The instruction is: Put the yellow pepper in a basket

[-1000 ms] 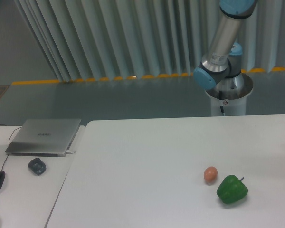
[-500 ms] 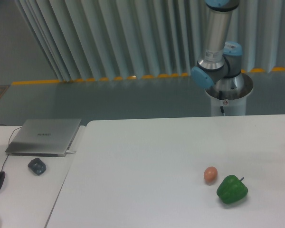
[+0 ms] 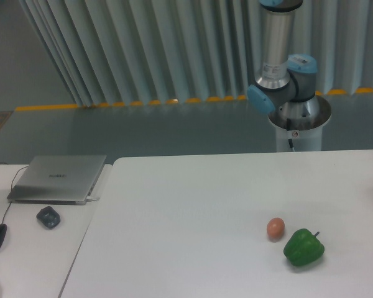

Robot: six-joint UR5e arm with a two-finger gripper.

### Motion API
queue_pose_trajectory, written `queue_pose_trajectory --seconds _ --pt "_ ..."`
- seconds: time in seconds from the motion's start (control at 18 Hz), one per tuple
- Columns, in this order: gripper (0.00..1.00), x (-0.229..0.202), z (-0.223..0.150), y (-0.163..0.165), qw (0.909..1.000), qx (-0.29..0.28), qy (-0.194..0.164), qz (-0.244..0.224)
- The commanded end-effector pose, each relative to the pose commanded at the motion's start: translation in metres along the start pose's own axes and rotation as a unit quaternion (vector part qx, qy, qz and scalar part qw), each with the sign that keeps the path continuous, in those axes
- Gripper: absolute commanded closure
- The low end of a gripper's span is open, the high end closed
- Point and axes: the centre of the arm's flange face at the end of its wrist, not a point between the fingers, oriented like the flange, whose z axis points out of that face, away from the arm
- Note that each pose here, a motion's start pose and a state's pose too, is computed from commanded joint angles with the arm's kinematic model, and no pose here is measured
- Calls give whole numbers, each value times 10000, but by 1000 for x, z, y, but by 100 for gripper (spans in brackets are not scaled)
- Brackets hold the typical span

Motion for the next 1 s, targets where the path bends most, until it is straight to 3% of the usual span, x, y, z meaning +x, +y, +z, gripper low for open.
queue_pose_trajectory --seconds 0.5,1.0 --pt "0 2 20 -5 9985 -98 536 38" --pt "0 0 21 -16 9987 1 509 103"
